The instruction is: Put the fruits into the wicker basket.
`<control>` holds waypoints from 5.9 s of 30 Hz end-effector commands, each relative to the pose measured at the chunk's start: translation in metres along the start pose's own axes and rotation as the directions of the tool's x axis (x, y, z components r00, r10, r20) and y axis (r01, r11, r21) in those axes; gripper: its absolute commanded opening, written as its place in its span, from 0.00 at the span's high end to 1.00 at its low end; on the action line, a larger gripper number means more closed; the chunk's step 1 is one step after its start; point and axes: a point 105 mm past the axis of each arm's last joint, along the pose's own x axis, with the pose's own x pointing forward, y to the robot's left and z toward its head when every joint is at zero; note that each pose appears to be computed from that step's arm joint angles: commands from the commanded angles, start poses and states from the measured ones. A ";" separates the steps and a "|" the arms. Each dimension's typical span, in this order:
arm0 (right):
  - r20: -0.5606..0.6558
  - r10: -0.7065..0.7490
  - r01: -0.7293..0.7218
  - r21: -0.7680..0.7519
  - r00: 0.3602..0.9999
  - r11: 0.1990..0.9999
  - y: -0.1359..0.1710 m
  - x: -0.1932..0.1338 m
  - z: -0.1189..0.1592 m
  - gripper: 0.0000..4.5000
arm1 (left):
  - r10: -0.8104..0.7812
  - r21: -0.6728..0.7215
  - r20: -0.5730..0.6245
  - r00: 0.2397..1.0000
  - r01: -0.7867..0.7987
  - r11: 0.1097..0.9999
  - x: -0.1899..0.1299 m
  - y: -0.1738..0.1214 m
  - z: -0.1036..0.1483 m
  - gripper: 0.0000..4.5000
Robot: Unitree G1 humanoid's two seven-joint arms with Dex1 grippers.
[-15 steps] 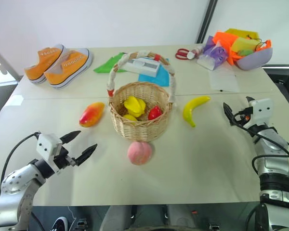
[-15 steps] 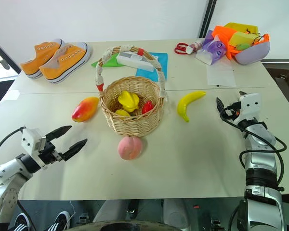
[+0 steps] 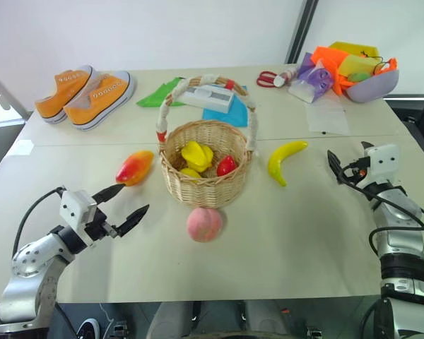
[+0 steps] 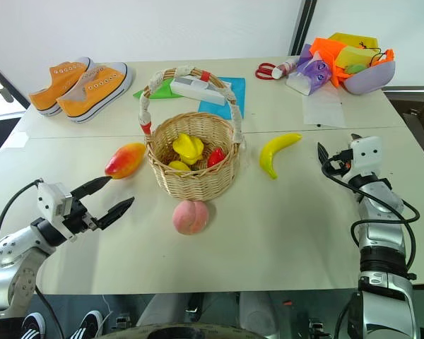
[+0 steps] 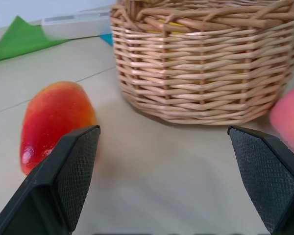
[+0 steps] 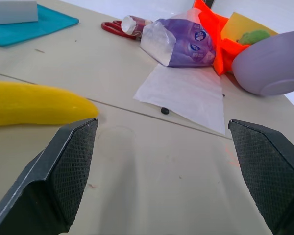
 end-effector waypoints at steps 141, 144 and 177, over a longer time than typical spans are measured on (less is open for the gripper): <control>0.199 0.931 -0.950 0.127 0.307 0.286 0.200 -0.063 0.183 0.15 | -0.264 -0.034 0.129 0.956 0.270 0.962 -0.013 -0.021 0.037 0.00; 0.148 0.974 -0.979 0.138 0.171 0.151 0.197 -0.093 0.165 0.15 | -0.314 -0.051 0.093 0.945 0.319 0.946 -0.022 -0.027 0.035 0.00; -0.054 0.999 -0.965 -0.262 -0.002 -0.016 0.277 -0.086 0.087 0.15 | -0.472 -0.004 -0.012 0.882 0.472 0.882 -0.035 -0.056 0.022 0.00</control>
